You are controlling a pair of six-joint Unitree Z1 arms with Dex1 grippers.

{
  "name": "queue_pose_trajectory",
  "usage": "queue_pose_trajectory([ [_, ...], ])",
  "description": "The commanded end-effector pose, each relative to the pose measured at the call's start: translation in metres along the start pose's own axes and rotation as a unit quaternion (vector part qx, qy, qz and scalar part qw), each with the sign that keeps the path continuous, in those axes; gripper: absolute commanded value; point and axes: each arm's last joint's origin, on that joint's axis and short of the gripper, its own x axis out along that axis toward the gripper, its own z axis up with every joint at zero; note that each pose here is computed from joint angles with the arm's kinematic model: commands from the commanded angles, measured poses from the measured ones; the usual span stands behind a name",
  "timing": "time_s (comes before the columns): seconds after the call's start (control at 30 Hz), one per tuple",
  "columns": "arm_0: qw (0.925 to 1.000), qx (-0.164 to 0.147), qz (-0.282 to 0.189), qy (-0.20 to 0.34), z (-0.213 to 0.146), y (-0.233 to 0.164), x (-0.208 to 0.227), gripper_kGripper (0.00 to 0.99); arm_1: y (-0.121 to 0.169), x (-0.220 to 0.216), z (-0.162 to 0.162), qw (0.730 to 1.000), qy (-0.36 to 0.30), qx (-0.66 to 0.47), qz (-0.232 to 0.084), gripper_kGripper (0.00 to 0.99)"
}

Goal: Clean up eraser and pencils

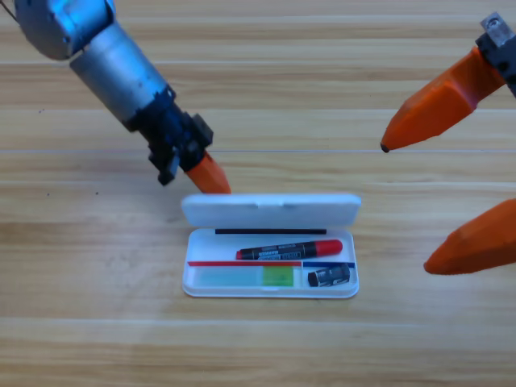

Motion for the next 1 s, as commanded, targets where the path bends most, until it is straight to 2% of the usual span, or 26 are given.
queue_pose_trajectory([
  [0.03,0.9995,0.007,-0.025,0.016,-0.007,-0.007,0.036,0.0,0.0,-0.002,-0.009,1.0,-0.003,0.013,-0.001,0.931],
  [0.27,0.999,0.01,-0.034,0.029,-0.013,-0.013,0.064,0.0,0.0,-0.002,-0.009,1.0,-0.006,0.015,0.003,0.931],
  [0.8,0.9977,0.023,-0.023,0.06,-0.032,-0.025,0.088,0.0,0.0,-0.001,-0.009,1.0,-0.007,0.017,0.006,0.931],
  [0.9,0.9979,0.023,-0.018,0.058,-0.031,-0.028,0.083,0.0,0.0,-0.001,-0.009,1.0,-0.007,0.017,0.006,0.931],
  [1.0,0.9981,0.027,0.007,0.054,-0.015,-0.042,0.053,0.0,0.0,-0.001,-0.009,1.0,-0.007,0.017,0.006,0.931],
])
